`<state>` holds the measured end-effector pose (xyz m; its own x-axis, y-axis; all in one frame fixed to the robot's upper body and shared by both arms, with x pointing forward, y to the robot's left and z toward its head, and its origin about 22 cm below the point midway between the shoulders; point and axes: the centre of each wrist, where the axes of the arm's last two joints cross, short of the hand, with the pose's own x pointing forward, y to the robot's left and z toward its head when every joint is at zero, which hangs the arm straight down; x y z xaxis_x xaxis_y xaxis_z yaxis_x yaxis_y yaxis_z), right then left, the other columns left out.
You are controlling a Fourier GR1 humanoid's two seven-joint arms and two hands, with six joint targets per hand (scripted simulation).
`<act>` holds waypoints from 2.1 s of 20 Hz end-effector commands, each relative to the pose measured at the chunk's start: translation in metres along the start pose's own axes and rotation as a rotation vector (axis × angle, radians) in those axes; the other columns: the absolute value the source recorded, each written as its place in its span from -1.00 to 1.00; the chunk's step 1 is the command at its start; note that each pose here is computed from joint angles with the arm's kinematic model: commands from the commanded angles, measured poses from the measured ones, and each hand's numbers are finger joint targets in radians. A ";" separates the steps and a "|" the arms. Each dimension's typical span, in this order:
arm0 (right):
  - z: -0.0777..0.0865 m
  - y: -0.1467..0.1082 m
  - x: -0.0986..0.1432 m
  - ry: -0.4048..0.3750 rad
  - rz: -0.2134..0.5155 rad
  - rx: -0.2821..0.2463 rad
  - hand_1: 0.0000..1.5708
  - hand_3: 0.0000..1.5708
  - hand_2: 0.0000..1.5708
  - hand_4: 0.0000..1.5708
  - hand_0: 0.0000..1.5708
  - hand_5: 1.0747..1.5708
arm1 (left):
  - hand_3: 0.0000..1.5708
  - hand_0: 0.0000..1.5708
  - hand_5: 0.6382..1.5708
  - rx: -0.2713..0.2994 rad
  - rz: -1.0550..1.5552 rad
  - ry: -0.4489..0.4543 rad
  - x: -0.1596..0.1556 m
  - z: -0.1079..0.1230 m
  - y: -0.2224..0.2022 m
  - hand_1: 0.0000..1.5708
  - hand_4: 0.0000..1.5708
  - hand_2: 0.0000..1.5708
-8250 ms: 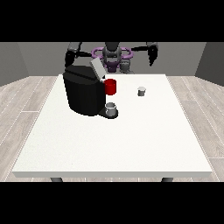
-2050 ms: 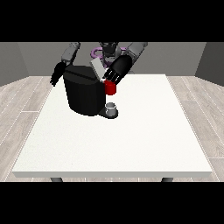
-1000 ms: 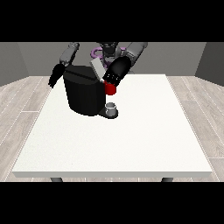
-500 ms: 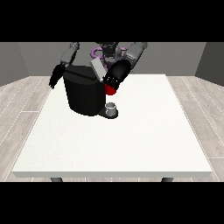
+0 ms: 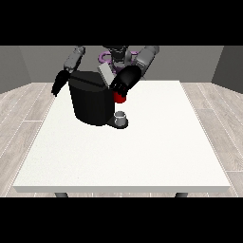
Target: Insert the coffee pod into the coffee machine and close the lid
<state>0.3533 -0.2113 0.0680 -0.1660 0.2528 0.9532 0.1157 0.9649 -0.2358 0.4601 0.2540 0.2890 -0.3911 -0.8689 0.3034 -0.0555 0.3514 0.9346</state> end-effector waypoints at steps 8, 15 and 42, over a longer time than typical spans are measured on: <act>0.003 0.011 0.012 -0.025 0.026 0.026 -1.00 -1.00 -1.00 -0.80 -1.00 1.00 | -0.12 0.18 1.00 0.065 -0.124 0.010 -0.012 0.008 0.023 0.18 -1.00 0.25; -0.004 0.008 0.017 -0.053 0.037 0.009 -1.00 -1.00 -1.00 -0.81 -1.00 1.00 | -0.38 -1.00 1.00 0.088 -0.159 0.011 -0.008 0.005 0.022 -1.00 -1.00 -0.21; 0.094 -0.039 -0.115 0.392 0.019 -0.119 -1.00 -1.00 -1.00 -1.00 -1.00 1.00 | -1.00 -1.00 1.00 -0.045 0.933 0.122 -0.031 0.070 -0.243 -1.00 -0.48 -1.00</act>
<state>0.2878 -0.2592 -0.0410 0.1746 0.2126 0.9614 0.2022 0.9479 -0.2463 0.4425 0.2260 0.0986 -0.2806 -0.5501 0.7866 0.2658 0.7429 0.6143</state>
